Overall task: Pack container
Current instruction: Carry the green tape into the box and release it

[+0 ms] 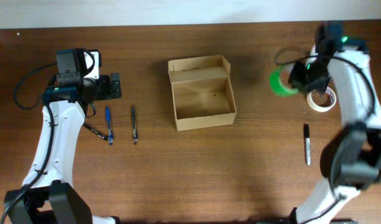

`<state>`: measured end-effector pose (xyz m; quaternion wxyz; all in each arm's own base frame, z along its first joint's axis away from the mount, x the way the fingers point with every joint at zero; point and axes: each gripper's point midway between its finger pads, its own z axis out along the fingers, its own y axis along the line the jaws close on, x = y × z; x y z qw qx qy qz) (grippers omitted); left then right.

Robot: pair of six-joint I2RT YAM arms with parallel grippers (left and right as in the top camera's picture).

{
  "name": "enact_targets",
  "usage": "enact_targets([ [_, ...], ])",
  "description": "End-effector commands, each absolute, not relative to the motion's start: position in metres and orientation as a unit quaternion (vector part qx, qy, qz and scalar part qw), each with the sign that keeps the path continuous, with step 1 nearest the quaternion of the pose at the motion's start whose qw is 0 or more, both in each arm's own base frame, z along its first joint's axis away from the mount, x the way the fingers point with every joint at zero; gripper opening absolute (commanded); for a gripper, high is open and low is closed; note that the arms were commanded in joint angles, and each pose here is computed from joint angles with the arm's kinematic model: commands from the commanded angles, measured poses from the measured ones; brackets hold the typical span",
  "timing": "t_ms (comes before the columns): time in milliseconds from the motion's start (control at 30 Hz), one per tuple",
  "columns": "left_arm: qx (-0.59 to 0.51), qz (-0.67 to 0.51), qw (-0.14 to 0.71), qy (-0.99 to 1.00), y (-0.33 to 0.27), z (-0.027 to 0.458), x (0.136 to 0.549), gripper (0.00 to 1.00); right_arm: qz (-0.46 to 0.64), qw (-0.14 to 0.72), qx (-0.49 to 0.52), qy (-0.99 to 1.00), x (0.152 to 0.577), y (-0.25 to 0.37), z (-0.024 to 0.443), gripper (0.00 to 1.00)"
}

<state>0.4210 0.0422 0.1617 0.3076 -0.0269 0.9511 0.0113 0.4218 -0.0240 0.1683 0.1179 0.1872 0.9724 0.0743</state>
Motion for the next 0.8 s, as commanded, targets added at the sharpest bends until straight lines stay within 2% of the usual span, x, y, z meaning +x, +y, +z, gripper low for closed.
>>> enact_targets([
  [0, -0.019, 0.01, 0.313, 0.95, 0.042, 0.166, 0.425, 0.99, 0.111, 0.254, 0.035, 0.96, 0.416, 0.052, 0.286, 0.04],
  [100, -0.019, 0.01, 0.313, 0.95, 0.042, 0.166, 0.425, 0.99, 0.105, 0.295, -0.059, 0.948, 0.406, 0.106, 0.318, 0.04],
  [200, -0.019, 0.01, 0.313, 0.95, 0.042, 0.166, 0.425, 0.99, 0.088, 0.284, -0.138, 0.945, 0.394, 0.165, 0.306, 0.04],
  [433, -0.019, 0.01, 0.313, 0.95, 0.042, 0.166, 0.425, 0.99, 0.032, 0.189, -0.202, 0.96, 0.404, 0.225, 0.208, 0.04],
  [633, -0.019, 0.01, 0.313, 0.95, 0.042, 0.166, 0.425, 0.99, 0.015, 0.137, -0.202, 0.97, 0.422, 0.232, 0.142, 0.04],
  [767, -0.019, 0.01, 0.313, 0.95, 0.042, 0.166, 0.425, 0.99, 0.01, 0.118, -0.203, 0.972, 0.428, 0.236, 0.114, 0.04],
])
